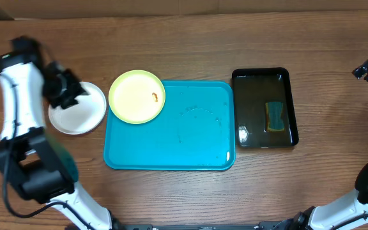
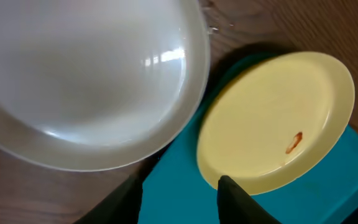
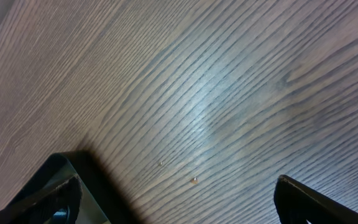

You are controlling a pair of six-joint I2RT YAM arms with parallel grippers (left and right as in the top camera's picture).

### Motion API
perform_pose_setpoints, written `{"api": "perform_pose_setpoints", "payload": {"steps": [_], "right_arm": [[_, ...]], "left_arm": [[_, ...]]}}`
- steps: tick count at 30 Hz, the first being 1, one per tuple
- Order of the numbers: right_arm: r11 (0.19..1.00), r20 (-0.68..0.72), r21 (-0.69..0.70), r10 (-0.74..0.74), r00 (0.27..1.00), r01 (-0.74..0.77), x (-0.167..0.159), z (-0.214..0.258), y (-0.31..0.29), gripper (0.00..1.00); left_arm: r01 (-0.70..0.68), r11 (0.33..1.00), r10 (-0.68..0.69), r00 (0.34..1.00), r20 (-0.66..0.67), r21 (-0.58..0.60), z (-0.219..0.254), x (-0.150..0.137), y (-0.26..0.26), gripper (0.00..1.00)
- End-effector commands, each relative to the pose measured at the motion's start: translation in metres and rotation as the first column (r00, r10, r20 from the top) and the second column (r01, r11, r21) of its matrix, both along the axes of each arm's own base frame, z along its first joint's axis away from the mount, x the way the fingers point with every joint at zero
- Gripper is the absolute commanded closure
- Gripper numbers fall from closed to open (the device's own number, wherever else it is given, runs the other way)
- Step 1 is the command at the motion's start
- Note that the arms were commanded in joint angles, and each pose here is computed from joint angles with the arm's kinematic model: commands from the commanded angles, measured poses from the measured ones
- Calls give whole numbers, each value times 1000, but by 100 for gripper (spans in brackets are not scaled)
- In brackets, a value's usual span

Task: Clean dirty plates on tray and stack at the side
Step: 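Move the left gripper to the yellow plate and grasp its rim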

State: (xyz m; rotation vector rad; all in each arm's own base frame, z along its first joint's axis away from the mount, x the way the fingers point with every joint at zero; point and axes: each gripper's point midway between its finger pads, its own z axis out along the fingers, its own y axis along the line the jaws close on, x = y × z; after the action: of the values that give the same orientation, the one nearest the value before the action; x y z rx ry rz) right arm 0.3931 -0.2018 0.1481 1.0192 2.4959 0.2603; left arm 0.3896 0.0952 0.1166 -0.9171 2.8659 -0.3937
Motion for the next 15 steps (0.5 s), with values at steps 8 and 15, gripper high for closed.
{"api": "perform_pose_setpoints", "payload": {"steps": [8,15], "right_arm": [[1000,31,-8,-1,1000,1,4,11,0,0],[1000,31,-8,-1,1000,1,4,11,0,0]], "left_arm": [[245,925,-246,969,-34,292,-5,25,-55,55],[258,921,-254,966,-50,291,-15,28,-57,66]]}}
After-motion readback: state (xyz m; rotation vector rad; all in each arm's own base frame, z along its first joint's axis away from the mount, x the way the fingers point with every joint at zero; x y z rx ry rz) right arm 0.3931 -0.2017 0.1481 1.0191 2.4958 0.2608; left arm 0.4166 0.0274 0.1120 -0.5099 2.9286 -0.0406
